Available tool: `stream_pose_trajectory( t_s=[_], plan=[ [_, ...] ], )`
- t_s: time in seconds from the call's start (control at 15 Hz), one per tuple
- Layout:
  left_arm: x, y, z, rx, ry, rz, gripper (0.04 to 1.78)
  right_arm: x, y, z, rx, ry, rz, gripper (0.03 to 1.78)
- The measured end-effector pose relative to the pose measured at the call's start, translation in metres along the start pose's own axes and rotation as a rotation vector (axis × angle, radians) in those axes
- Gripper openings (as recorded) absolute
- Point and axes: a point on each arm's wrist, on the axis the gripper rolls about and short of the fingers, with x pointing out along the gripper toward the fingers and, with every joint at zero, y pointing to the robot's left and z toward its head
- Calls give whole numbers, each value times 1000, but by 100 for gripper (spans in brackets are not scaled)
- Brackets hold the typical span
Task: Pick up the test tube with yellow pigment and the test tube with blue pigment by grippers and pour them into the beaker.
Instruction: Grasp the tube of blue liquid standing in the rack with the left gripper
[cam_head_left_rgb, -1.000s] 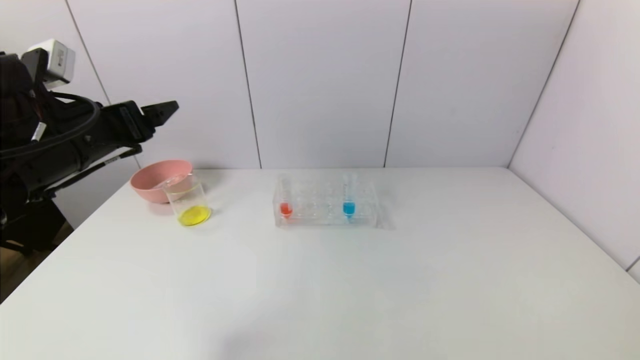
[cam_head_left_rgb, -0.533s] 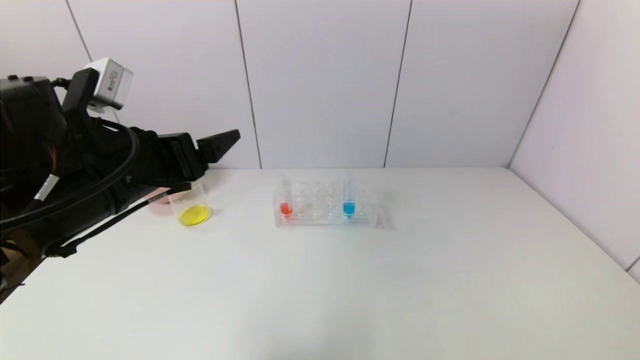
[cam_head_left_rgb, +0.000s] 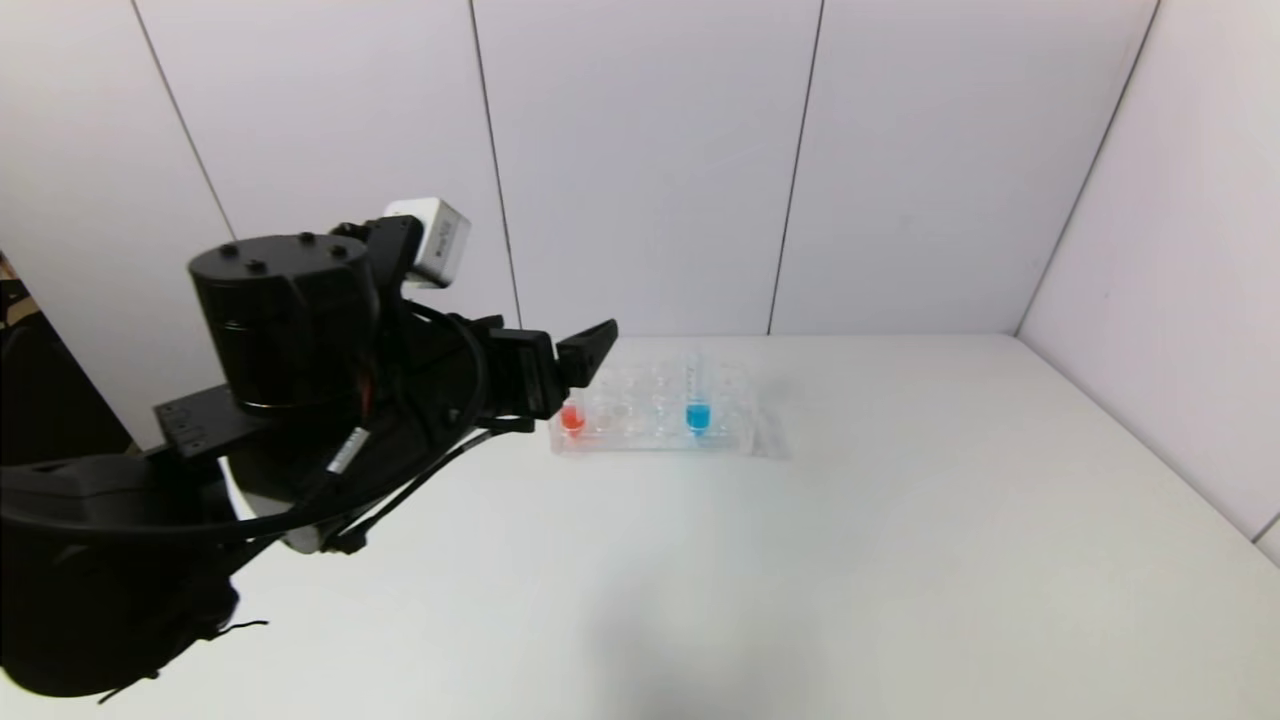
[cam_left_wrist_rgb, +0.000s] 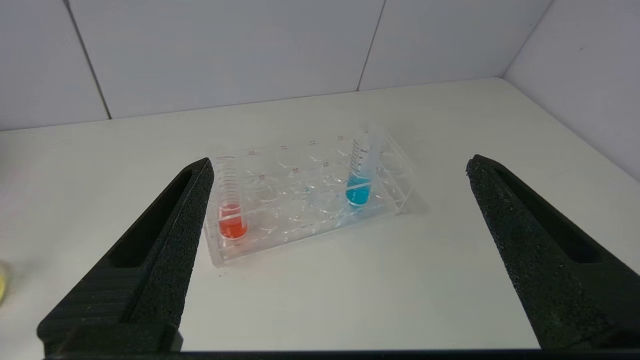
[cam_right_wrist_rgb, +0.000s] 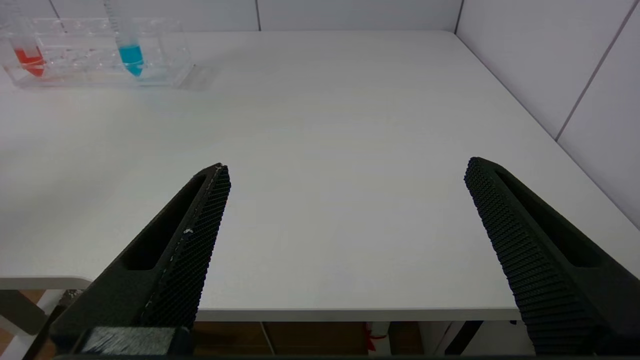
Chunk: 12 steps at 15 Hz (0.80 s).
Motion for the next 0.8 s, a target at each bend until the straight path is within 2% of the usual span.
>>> stream_pose_trajectory(
  t_s=[0.33,0.8],
  plan=[
    [59,-20,-32,7,21,-30,176,0,0,0,0,0,0,171],
    [121,-33,-69,21,50,-36,176,0,0,0,0,0,0,171]
  ],
)
